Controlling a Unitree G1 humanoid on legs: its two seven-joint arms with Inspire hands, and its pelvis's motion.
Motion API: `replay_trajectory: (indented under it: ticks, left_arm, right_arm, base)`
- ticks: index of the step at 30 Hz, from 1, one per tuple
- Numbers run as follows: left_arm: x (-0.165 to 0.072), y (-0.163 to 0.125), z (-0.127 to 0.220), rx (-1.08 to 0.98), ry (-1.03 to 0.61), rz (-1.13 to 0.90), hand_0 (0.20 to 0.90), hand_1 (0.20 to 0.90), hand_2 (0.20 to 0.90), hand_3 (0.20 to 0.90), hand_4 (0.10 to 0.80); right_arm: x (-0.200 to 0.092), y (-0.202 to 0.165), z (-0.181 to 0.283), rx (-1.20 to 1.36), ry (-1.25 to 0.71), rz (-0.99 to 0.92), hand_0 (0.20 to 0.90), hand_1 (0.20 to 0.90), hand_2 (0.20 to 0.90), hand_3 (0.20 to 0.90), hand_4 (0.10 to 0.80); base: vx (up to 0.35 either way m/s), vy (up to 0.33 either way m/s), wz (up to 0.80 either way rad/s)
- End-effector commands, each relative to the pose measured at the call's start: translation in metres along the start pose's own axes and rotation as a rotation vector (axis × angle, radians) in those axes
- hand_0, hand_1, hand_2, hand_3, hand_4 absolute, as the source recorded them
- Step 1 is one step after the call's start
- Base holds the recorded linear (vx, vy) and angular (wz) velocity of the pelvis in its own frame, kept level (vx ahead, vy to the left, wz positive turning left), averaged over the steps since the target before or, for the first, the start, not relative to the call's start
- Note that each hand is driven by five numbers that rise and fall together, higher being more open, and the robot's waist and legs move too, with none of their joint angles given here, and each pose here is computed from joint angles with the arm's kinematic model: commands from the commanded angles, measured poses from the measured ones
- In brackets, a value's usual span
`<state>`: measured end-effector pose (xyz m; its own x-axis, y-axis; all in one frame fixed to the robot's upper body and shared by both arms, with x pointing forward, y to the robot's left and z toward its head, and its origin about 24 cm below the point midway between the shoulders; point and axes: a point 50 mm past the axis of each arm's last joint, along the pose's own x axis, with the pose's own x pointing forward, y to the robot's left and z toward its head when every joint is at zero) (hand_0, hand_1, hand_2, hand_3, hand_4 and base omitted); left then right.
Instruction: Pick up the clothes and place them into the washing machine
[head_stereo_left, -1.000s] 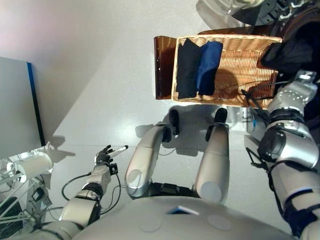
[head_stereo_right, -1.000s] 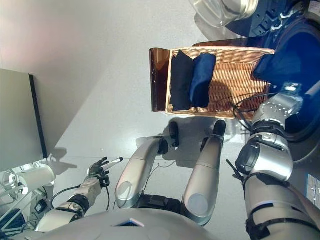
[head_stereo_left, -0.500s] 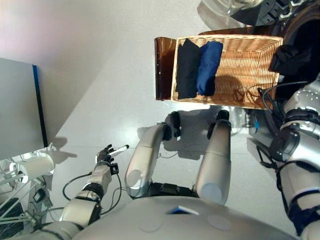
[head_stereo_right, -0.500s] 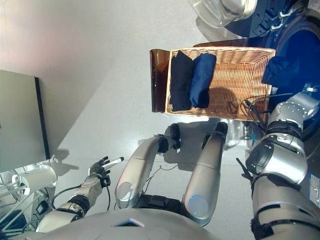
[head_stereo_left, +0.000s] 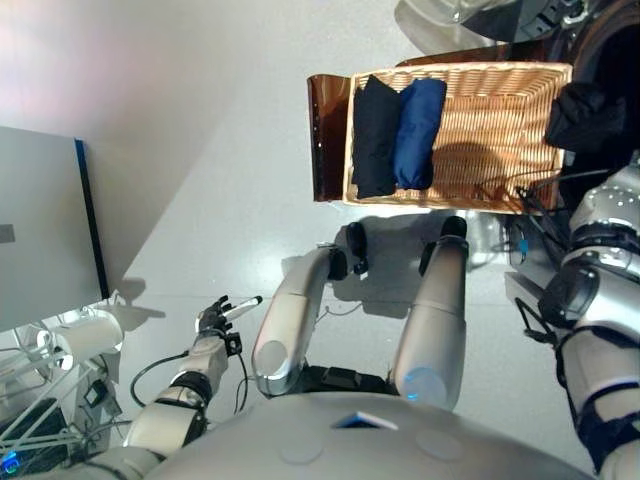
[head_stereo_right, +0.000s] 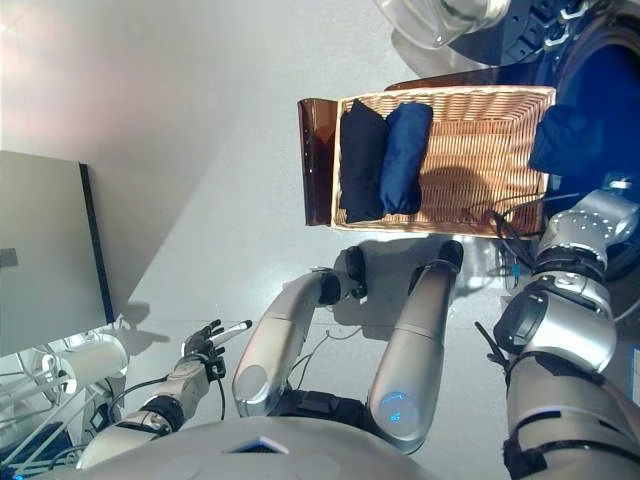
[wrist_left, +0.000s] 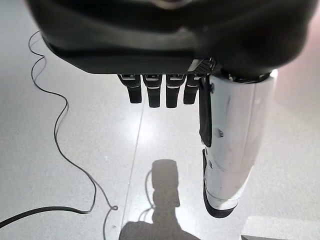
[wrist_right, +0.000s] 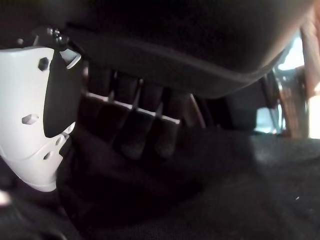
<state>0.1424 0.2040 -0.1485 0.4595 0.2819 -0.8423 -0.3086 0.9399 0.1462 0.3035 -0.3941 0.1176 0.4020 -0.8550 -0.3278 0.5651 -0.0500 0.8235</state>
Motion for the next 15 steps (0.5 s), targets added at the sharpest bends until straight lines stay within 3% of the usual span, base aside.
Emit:
replay_trajectory:
  ticks: [1,9,15]
  left_arm:
    - [-0.004,0.046,-0.031,0.049,0.092,0.159,0.9,0.9,0.9,0.9,0.8]
    - [-0.003,0.054,-0.03,0.049,0.096,0.178,0.9,0.9,0.9,0.9,0.8]
    - [-0.003,0.057,-0.029,0.066,0.085,0.179,0.9,0.9,0.9,0.9,0.8]
  right_arm:
    - [-0.002,0.016,0.013,-0.159,-0.076,0.21,0.2,0.2,0.2,0.2,0.3]
    - [-0.02,0.0,-0.042,-0.516,0.046,0.345,0.2,0.2,0.2,0.2,0.3]
    - [-0.028,-0.001,-0.052,-0.735,0.03,0.436,0.2,0.2,0.2,0.2,0.3]
  base:
    - [0.0,-0.016,-0.04]
    - [0.0,0.0,0.0]
    - [-0.012,-0.002,0.0]
